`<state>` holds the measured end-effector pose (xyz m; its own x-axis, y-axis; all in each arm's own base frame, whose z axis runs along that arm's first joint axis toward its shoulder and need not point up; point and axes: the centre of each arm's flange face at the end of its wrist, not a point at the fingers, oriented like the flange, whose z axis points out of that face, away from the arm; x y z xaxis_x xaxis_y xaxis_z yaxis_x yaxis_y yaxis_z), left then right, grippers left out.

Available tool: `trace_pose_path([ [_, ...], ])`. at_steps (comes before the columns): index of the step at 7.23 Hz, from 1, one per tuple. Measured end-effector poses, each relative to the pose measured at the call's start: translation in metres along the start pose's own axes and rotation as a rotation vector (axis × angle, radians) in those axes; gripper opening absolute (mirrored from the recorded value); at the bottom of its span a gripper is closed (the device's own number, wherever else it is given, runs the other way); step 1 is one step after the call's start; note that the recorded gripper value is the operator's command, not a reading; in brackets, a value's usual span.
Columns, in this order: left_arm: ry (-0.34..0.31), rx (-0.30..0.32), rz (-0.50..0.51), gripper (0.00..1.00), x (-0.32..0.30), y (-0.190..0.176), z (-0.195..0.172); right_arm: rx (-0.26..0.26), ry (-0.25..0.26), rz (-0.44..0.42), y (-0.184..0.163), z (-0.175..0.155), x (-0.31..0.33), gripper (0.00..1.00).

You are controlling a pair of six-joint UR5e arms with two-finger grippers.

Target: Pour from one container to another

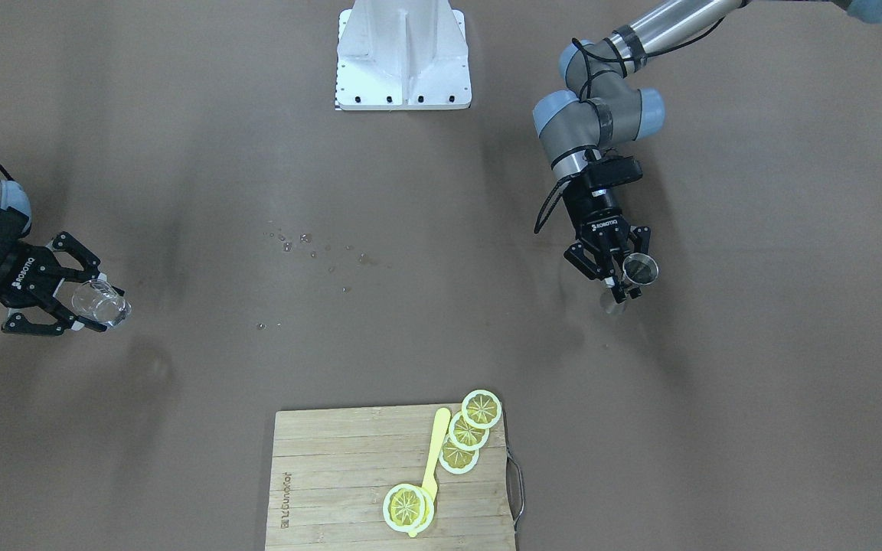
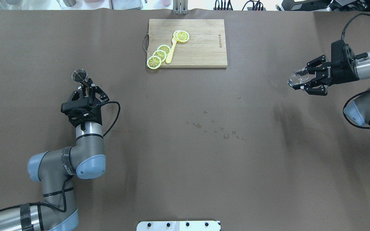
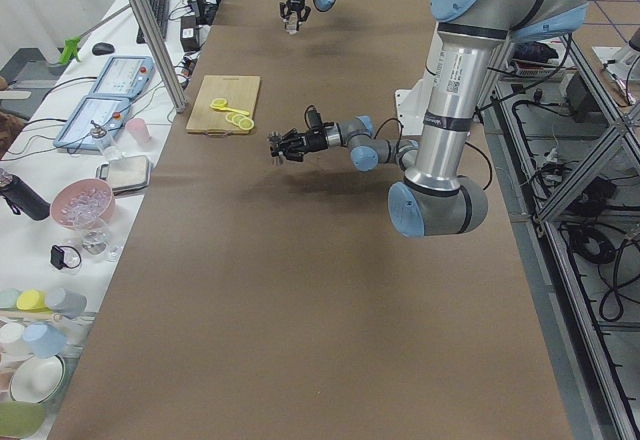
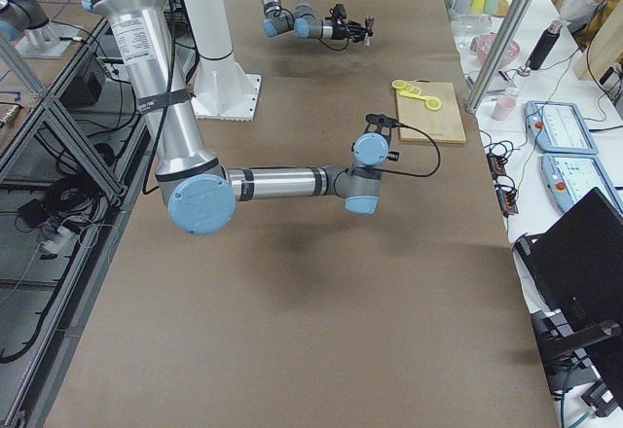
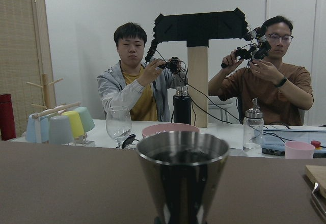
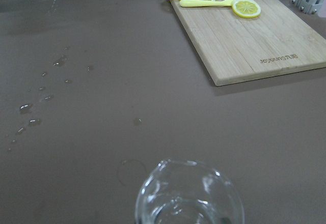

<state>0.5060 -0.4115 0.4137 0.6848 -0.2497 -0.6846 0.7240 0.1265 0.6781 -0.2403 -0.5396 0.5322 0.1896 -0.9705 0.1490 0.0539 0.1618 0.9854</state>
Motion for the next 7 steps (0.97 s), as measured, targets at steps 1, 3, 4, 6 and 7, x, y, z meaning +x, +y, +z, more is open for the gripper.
trace_pose_path([
  [1,-0.002,0.01,-0.011,0.0,0.001,0.003,-0.003,0.002,-0.018,-0.004,0.009,0.002,-0.003,0.0],
  [3,-0.02,0.032,-0.008,0.0,0.001,0.012,-0.006,0.002,-0.042,-0.008,0.011,0.012,-0.003,0.0],
  [4,-0.023,0.033,-0.003,0.0,0.001,0.016,-0.008,-0.002,-0.047,-0.006,0.009,0.021,0.001,0.0],
  [6,-0.02,0.029,0.001,0.0,0.004,0.021,-0.012,-0.006,-0.057,-0.007,0.002,0.047,0.004,0.0],
  [7,-0.017,0.026,0.001,0.0,0.009,0.024,-0.014,-0.007,-0.065,-0.011,-0.002,0.062,-0.001,0.0],
])
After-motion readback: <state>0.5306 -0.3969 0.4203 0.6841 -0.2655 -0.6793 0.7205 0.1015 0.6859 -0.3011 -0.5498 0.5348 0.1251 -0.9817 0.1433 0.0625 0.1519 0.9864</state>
